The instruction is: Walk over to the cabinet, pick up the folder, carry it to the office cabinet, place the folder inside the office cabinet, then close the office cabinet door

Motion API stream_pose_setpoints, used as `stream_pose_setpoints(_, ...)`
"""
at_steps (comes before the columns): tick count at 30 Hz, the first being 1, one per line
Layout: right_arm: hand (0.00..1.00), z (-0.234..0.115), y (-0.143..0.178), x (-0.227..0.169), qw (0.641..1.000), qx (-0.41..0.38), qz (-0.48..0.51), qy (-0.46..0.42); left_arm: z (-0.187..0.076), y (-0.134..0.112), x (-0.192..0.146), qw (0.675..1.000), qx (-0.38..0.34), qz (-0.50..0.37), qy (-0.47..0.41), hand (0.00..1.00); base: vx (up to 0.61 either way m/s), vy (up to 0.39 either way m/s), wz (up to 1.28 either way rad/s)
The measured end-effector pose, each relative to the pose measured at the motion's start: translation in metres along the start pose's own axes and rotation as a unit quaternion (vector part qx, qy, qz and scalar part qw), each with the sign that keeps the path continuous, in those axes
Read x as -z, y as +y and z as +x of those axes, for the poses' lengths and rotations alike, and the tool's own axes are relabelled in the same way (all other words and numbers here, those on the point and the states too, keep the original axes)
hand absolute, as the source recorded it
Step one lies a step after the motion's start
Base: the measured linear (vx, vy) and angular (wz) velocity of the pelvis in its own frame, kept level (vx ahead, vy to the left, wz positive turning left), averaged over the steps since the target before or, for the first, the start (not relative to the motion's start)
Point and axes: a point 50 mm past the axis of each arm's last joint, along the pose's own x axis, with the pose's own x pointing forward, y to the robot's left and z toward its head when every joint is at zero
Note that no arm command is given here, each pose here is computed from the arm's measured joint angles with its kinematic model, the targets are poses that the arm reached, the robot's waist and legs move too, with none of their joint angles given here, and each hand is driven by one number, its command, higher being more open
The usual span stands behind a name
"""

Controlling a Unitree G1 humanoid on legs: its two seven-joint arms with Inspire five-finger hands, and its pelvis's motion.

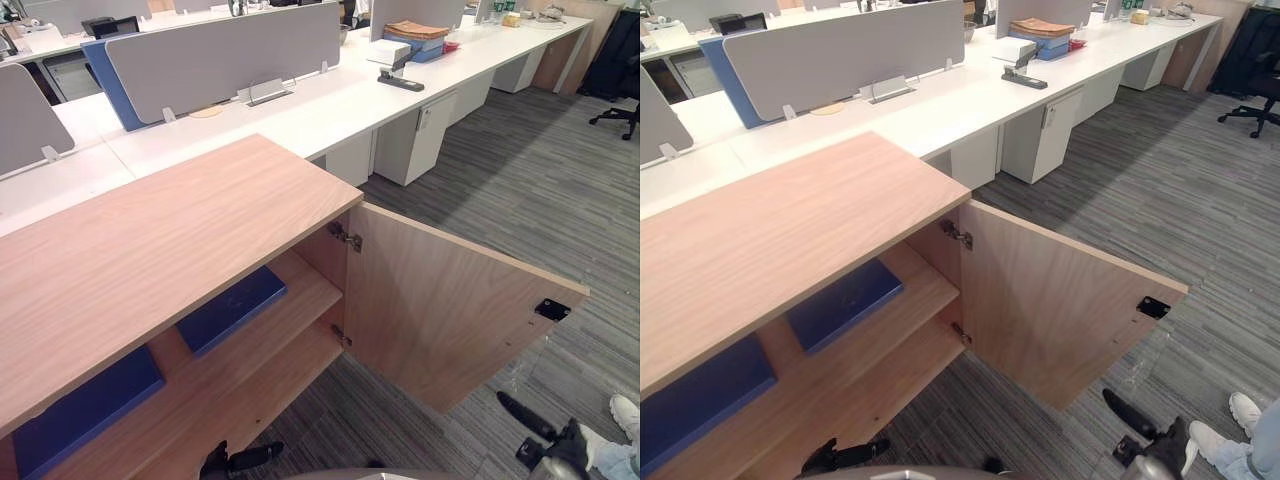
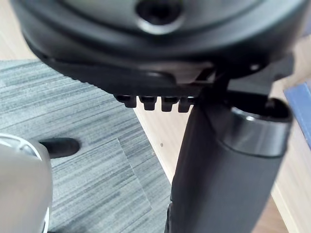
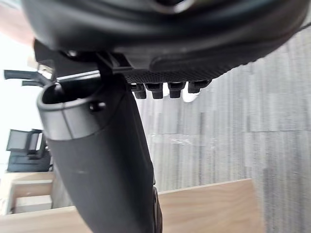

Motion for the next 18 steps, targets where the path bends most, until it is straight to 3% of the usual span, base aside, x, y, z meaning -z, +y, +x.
stream_pose_setpoints(5,1.0,0.008,0.006,-0.044,0.996,-0.021,-0.043,-0.081,-0.003,0.012,0.021,0.999,-0.01,0.008,0.034,1.0,-0.13,0.051,0.09)
stream_pose_setpoints(10,1.0,0.006,0.026,-0.057,0.988,-0.066,-0.088,-0.111,-0.006,0.017,0.037,0.998,-0.011,0.018,0.061,1.0,-0.13,0.045,0.01)
stream_pose_setpoints(18,1.0,0.007,0.039,-0.085,0.971,-0.115,-0.14,-0.157,-0.006,0.017,0.035,0.998,-0.011,0.019,0.058,1.0,-0.02,0.012,0.04)
